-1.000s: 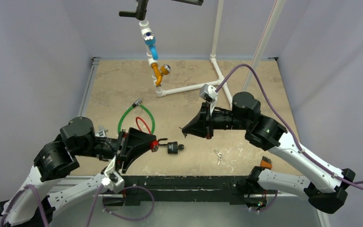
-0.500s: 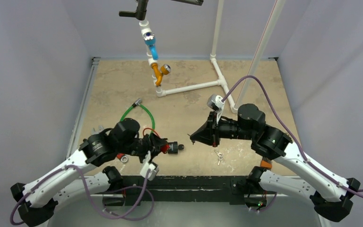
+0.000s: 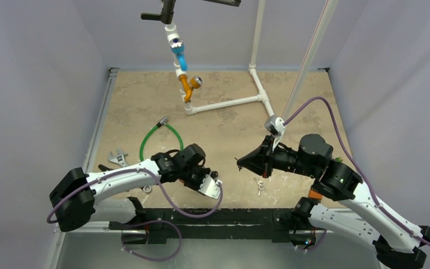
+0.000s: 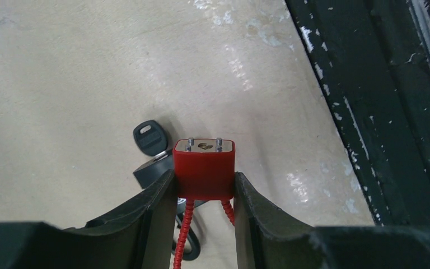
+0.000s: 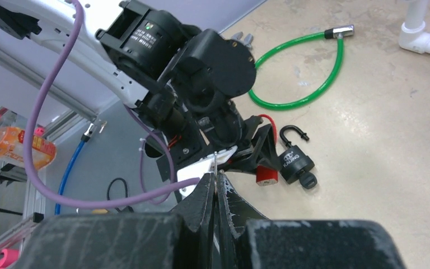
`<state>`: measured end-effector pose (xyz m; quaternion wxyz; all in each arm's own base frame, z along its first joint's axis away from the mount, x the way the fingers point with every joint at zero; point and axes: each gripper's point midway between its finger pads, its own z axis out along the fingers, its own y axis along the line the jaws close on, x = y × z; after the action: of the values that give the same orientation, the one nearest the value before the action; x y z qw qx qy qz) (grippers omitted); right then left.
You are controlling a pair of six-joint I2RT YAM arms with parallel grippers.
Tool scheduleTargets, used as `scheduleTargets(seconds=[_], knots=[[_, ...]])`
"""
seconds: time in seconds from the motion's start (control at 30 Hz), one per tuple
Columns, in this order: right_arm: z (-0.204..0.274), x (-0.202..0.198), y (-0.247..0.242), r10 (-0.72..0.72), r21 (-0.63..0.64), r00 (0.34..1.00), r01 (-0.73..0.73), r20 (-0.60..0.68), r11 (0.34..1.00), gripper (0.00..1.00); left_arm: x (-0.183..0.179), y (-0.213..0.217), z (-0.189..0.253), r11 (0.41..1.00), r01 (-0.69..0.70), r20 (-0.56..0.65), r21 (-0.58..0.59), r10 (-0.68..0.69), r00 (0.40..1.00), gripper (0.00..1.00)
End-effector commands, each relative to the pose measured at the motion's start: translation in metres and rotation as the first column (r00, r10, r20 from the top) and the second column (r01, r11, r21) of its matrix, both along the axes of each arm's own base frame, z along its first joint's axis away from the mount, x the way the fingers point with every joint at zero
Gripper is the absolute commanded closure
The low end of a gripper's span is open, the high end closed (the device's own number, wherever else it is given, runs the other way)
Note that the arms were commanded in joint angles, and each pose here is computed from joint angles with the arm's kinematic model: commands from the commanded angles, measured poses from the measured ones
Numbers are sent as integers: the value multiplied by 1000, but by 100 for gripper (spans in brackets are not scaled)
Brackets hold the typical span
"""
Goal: Unlock with the key
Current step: Place the lock at the center of the board.
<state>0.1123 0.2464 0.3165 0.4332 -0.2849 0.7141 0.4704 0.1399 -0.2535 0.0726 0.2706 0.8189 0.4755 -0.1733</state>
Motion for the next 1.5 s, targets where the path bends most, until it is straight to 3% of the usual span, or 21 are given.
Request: scheduleTargets(seconds=[0.0,0.17,0.5,0.53,0.57,0.6,0.63,0.8,0.97,1.17,1.27,1.47], knots=[[0,7,-4,-50,-7,999,50,1,999,100,-6,-23,-3,997,-26,15,-69,28,1000,100],[8,7,-8,-61,7,998,61,20,998,100,3,-27,-18,995,-67,65,-70,72,995,95],[11,3,-16,-77,30,997,76,29,997,100,28,-28,-25,988,-123,182,-98,139,973,97],[11,3,-16,-75,30,997,74,31,997,100,24,-25,-28,990,-114,173,-80,126,977,91],[11,3,-16,-75,28,997,74,33,997,100,21,-25,-29,993,-99,166,-66,109,980,79],[11,3,-16,-74,28,997,73,35,997,100,17,-24,-31,996,-79,157,-50,86,984,58],[11,3,-16,-74,27,997,73,37,997,100,14,-23,-33,997,-63,151,-37,68,986,50],[11,2,-17,-74,28,996,73,42,997,100,4,-22,-36,1000,-9,124,-8,10,992,35],[10,2,-21,-87,31,995,86,41,996,100,0,-29,-32,999,4,92,-32,-1,996,32],[6,1,-23,-92,32,995,90,32,995,100,-30,-36,-14,984,176,-38,-25,-176,984,27],[6,1,-23,-94,33,995,93,35,995,100,-45,-30,-13,964,267,-104,5,-265,959,27],[5,0,-27,-107,34,994,106,37,994,100,-40,-30,-11,941,336,-130,41,-328,936,31]])
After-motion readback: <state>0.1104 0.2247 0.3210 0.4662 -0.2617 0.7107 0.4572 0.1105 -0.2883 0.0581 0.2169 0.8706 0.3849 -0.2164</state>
